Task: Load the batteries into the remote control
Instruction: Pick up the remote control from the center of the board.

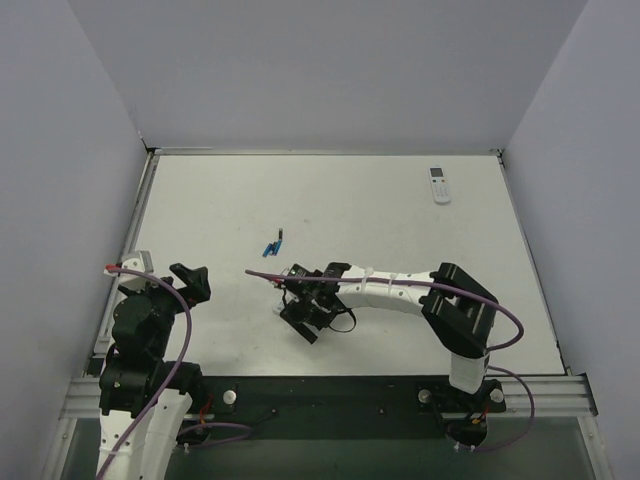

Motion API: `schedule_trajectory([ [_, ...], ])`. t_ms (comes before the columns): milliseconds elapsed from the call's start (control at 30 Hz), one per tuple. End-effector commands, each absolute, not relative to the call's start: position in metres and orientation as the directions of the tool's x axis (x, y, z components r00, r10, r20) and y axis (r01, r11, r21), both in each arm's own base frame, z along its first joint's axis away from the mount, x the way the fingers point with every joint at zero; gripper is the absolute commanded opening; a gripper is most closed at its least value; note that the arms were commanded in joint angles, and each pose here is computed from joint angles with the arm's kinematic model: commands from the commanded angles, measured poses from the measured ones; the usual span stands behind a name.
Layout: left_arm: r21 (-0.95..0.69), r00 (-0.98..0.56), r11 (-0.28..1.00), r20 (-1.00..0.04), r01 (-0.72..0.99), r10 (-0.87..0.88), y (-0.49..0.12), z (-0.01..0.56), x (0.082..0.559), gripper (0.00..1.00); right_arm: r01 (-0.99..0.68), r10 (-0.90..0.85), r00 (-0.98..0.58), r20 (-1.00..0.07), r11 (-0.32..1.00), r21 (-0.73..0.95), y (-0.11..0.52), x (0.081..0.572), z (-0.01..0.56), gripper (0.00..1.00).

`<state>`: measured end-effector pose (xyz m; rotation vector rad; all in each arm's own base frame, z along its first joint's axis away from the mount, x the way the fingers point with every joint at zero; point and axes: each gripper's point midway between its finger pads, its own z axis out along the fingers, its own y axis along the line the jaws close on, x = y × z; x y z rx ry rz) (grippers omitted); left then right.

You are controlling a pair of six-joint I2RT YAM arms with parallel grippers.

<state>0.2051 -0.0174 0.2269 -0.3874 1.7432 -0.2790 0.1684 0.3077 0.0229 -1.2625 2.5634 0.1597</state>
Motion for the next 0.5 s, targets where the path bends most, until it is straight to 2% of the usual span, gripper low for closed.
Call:
schedule_trajectory([
  [0,-0.403,-0.154,0.912,-0.899,-0.071,-0.409,-0.022,0.241,0.208,0.97,-0.813,-0.773,-0.551,-0.315,0.582,-0.004,0.325,0.168,0.024,0.81],
  [200,-0.405,-0.178,0.913,-0.895,-0.055,-0.408,-0.026,0.237,0.21,0.97,-0.817,-0.782,-0.548,-0.298,0.577,-0.012,0.326,0.166,0.01,0.68],
  [233,-0.407,-0.179,0.912,-0.895,-0.046,-0.408,-0.028,0.238,0.211,0.97,-0.815,-0.781,-0.549,-0.299,0.579,-0.016,0.325,0.167,0.01,0.6],
  [300,-0.413,-0.194,0.91,-0.891,-0.034,-0.411,-0.032,0.236,0.213,0.97,-0.813,-0.779,-0.548,-0.306,0.581,-0.024,0.323,0.167,0.01,0.51],
  [333,-0.418,-0.199,0.908,-0.888,-0.019,-0.414,-0.035,0.236,0.214,0.98,-0.812,-0.774,-0.547,-0.321,0.584,-0.024,0.323,0.168,0.014,0.37],
  [433,-0.473,-0.239,0.881,-0.859,0.034,-0.452,-0.05,0.232,0.216,0.97,-0.79,-0.739,-0.566,-0.364,0.612,-0.014,0.32,0.168,0.023,0.19],
  [467,-0.49,-0.249,0.87,-0.85,0.053,-0.464,-0.055,0.231,0.217,0.97,-0.785,-0.724,-0.569,-0.39,0.619,-0.005,0.323,0.169,0.027,0.16],
])
